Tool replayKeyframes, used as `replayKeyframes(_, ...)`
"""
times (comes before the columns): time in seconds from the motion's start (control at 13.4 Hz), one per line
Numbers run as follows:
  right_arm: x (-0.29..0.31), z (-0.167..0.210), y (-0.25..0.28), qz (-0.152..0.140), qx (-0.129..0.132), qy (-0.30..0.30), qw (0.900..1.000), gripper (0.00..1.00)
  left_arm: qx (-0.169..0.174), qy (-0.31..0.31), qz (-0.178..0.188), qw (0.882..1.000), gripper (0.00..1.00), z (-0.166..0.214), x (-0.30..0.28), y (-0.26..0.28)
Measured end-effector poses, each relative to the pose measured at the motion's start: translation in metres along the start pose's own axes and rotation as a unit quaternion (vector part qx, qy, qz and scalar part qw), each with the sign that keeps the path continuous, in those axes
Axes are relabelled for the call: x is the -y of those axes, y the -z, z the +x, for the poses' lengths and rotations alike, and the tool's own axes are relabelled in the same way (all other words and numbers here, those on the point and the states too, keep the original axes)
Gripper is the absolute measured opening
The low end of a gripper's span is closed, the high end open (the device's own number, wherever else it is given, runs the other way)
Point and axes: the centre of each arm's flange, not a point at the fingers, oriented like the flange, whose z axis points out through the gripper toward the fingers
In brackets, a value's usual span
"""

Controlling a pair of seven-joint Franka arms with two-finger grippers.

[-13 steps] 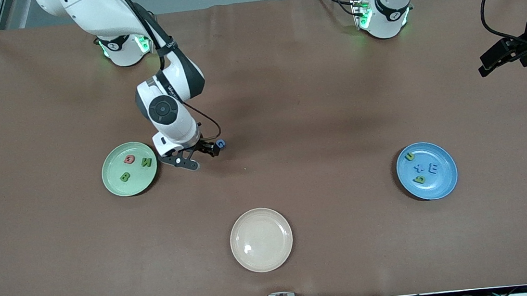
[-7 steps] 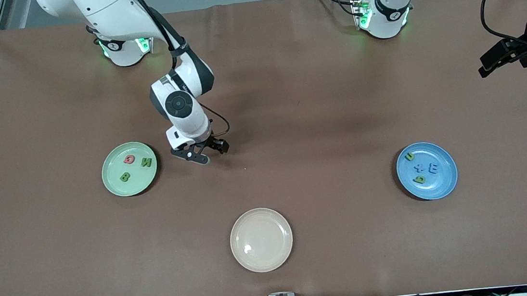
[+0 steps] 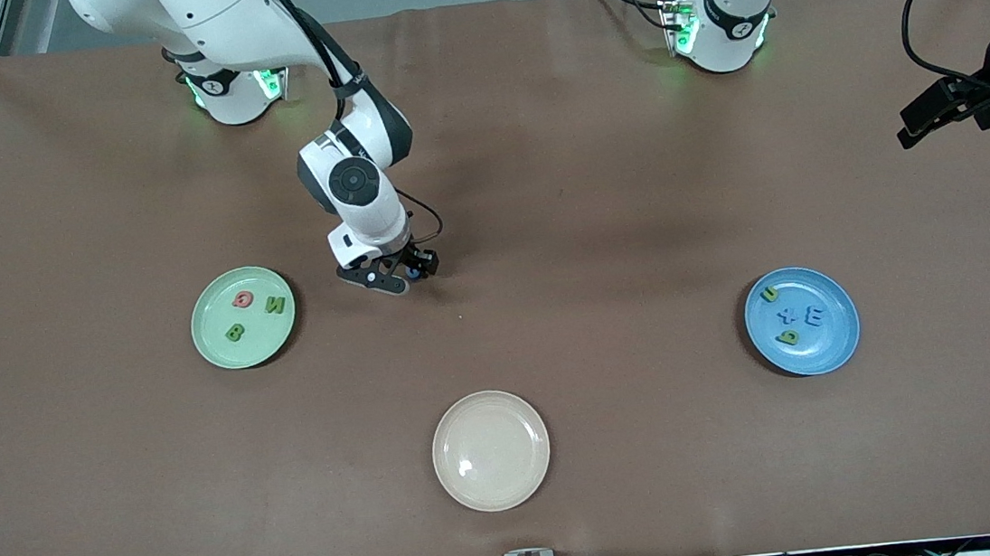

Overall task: Sort upper and lower case letters into plates
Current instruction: 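Reach the right gripper to the blue G letter and grasp it, then lower the G into the green plate and open the right gripper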

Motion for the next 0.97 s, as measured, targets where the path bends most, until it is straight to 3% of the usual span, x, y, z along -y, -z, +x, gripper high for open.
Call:
replayKeyframes(0.07, 0.002, 0.000, 0.002, 0.004, -0.002, 0.000, 1.000, 0.61, -0.004, -0.001, -0.001, 1.000, 1.00, 0.001, -0.001, 0.001)
replayKeyframes(0.15, 0.002, 0.000, 0.003, 0.005, -0.003, 0.000, 1.000, 0.55, -0.005, -0.002, -0.001, 1.000, 1.00, 0.001, -0.002, 0.001)
replayKeyframes(0.22, 0.002, 0.000, 0.003, 0.005, -0.003, -0.001, 1.000, 0.54, -0.005, -0.002, -0.001, 1.000, 1.00, 0.001, -0.002, 0.001)
replayKeyframes(0.37, 0.003, 0.000, 0.005, 0.007, -0.004, -0.003, 1.000, 0.38, -0.007, -0.002, -0.001, 1.000, 1.00, 0.001, -0.003, 0.002)
replayKeyframes(0.74, 0.002, 0.003, 0.005, 0.006, -0.005, -0.006, 1.000, 0.36, -0.020, -0.003, -0.003, 1.000, 1.00, 0.004, -0.003, 0.004)
replayKeyframes(0.97, -0.012, 0.036, 0.022, -0.016, 0.010, 0.005, 1.000, 0.36, -0.023, -0.004, -0.004, 1.000, 1.00, 0.005, -0.005, 0.003)
